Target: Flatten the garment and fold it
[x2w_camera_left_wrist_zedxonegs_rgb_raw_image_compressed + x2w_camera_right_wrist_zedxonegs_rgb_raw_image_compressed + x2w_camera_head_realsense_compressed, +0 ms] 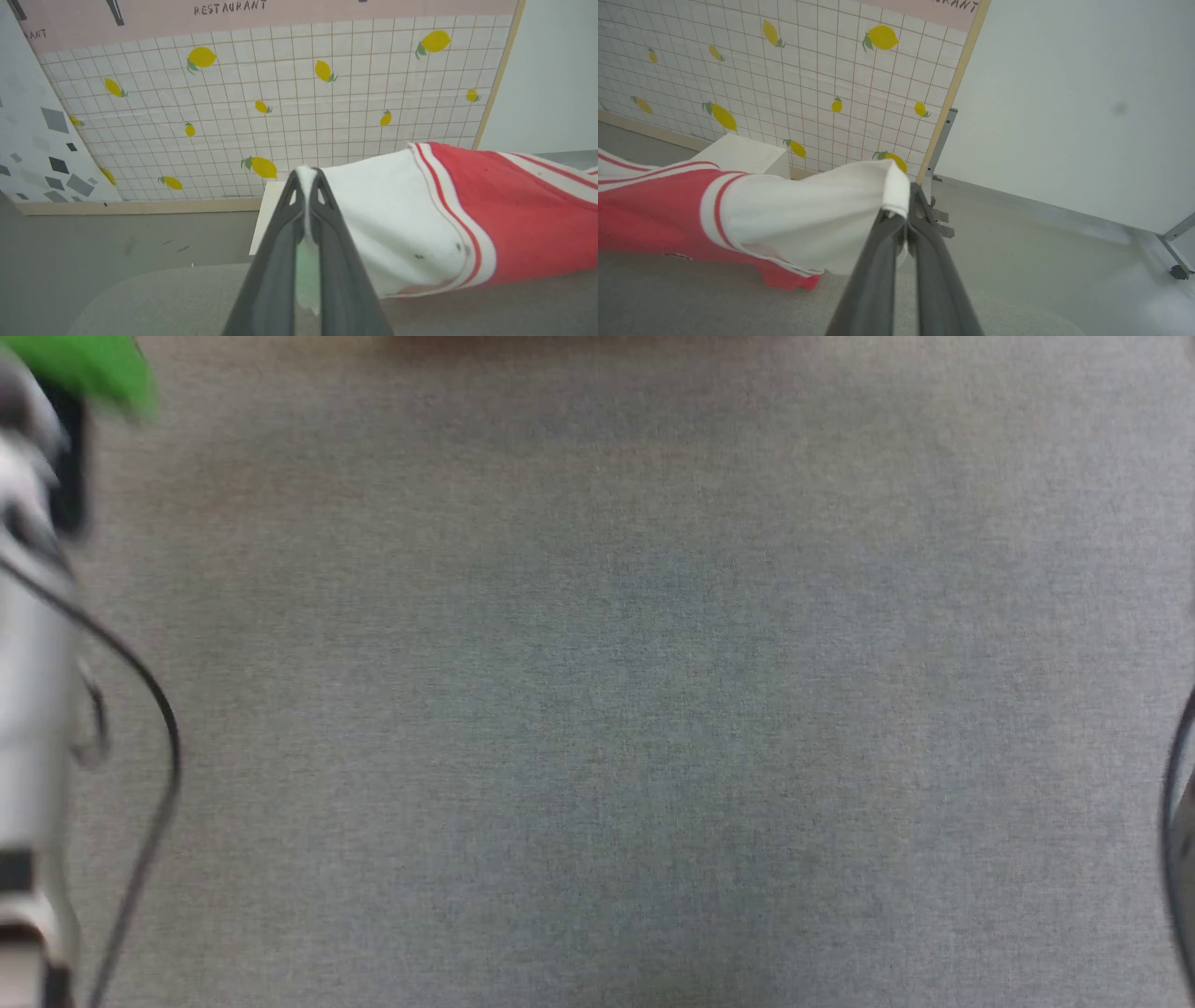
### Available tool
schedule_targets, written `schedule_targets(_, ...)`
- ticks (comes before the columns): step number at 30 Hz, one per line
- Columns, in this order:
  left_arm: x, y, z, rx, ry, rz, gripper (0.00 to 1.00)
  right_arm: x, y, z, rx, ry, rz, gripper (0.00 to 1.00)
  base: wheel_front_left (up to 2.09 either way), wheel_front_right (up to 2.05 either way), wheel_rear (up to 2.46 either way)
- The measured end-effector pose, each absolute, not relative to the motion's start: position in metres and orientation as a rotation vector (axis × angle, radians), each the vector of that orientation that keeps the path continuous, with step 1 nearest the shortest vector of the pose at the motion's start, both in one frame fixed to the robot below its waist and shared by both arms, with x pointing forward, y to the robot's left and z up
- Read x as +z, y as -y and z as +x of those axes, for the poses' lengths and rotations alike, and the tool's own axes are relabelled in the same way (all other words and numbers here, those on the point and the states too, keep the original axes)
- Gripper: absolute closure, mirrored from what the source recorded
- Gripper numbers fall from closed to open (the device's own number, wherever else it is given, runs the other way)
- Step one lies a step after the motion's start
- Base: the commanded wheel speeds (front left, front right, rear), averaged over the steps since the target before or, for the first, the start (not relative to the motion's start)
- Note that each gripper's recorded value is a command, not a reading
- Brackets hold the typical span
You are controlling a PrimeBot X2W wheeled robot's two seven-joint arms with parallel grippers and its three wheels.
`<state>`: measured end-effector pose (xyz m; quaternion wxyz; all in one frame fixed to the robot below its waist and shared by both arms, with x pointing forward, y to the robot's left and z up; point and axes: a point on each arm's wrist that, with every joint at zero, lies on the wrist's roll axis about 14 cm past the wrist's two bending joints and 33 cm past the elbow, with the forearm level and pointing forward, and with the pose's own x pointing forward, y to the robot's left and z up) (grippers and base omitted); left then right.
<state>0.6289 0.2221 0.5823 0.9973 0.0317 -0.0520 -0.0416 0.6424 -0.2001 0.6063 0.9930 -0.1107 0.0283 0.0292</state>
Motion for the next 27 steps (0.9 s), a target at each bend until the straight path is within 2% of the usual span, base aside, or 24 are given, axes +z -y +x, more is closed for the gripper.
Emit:
schedule_targets(5,0.504,-0.215,0.579,-0.138,-0.103,-0.002,1.0,0.529,0.199,0.6,0.098,-0.23,-0.095,1.0,0.0,0.0,0.0)
schedule_targets(10,0.449,-0.201,0.506,-0.171,-0.281,-0.107,1.0,0.468,0.209,0.527,0.095,-0.428,-0.004,1.0,0.0,0.0,0.0)
schedule_targets(21,0.417,-0.194,0.381,-0.101,-0.417,-0.306,1.0,0.437,0.226,0.389,-0.027,-0.589,0.151,1.0,0.0,0.0,0.0)
schedule_targets(27,0.401,-0.202,0.343,-0.013,-0.477,-0.367,1.0,0.414,0.236,0.338,-0.086,-0.727,0.194,1.0,0.0,0.0,0.0)
